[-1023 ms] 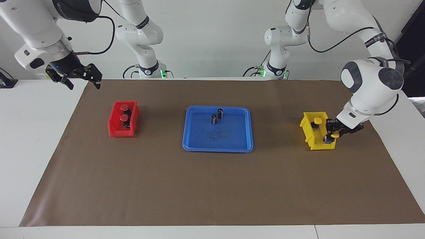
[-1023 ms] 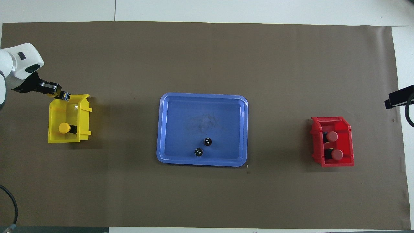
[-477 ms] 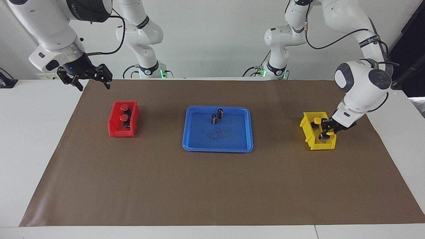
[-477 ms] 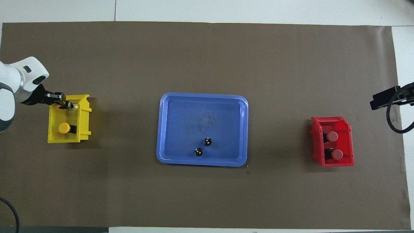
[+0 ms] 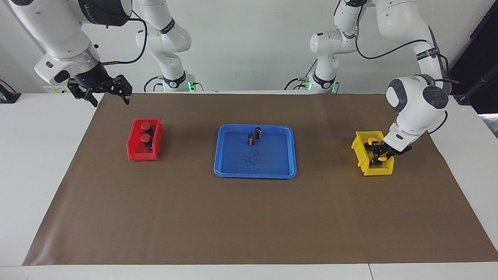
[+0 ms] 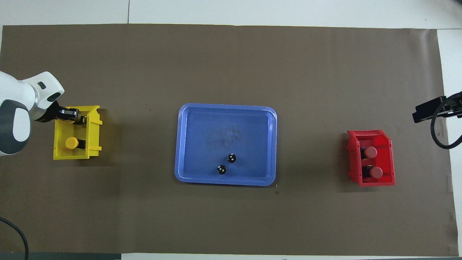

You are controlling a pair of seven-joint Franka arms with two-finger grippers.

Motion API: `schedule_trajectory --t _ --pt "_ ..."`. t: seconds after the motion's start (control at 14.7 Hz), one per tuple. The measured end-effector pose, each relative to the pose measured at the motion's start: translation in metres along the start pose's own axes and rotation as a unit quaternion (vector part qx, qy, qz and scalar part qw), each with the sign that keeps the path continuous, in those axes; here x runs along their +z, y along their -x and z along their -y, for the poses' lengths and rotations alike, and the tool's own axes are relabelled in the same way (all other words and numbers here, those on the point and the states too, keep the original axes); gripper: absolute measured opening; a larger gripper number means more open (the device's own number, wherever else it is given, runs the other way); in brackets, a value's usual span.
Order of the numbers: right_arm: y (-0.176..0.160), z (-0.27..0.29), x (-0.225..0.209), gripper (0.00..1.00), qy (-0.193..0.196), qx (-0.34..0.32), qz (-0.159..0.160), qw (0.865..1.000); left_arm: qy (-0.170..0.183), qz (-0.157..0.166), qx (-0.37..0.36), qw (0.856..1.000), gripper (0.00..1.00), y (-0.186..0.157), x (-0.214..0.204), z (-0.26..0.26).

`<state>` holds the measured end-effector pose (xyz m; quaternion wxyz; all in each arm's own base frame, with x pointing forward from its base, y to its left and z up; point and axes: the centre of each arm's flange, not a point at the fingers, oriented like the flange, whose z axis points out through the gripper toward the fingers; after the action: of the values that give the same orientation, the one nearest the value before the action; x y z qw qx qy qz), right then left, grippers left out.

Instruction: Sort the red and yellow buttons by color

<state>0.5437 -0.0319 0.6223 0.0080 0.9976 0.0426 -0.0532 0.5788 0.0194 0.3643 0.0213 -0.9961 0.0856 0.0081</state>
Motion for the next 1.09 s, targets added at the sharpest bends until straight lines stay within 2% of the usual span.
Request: schedule_trajectory --t 0.07,0.14,0.2,0.27,0.55,0.68,0.75,0.82,0.95,1.09 --pt "0.0 0.0 0.0 1.0 0.0 0.0 0.0 1.0 0.0 0.0 0.002 1.0 0.41 0.0 0.001 0.0" --pt "0.0 0.0 0.0 1.0 0.0 0.0 0.0 1.0 0.0 -0.001 0.002 1.0 0.47 0.0 0.001 0.0" --pt "0.0 0.0 0.0 1.0 0.0 0.0 0.0 1.0 -0.001 -0.003 0.003 1.0 0.47 0.0 0.001 0.0" --pt "0.0 0.0 0.0 1.0 0.0 0.0 0.0 1.0 -0.001 -0.005 0.004 1.0 0.51 -0.001 0.0 0.0" --pt "0.0 0.0 0.0 1.0 0.0 0.0 0.0 1.0 -0.004 -0.018 0.006 1.0 0.9 -0.005 -0.012 0.001" --pt "0.0 0.0 0.0 1.0 0.0 0.0 0.0 1.0 -0.004 -0.019 0.008 1.0 0.93 -0.009 -0.024 0.001" --pt "0.0 0.0 0.0 1.0 0.0 0.0 0.0 1.0 -0.003 -0.011 0.011 1.0 0.94 -0.009 -0.03 0.002" --pt "0.0 0.0 0.0 1.0 0.0 0.0 0.0 1.0 -0.002 -0.001 0.015 1.0 0.99 -0.009 -0.038 0.003" --pt "0.0 0.0 0.0 1.0 0.0 0.0 0.0 1.0 0.0 0.013 0.022 1.0 1.0 -0.009 -0.057 0.003" --pt "0.0 0.0 0.0 1.0 0.0 0.0 0.0 1.0 0.0 0.011 0.027 1.0 1.0 -0.011 -0.075 0.0"
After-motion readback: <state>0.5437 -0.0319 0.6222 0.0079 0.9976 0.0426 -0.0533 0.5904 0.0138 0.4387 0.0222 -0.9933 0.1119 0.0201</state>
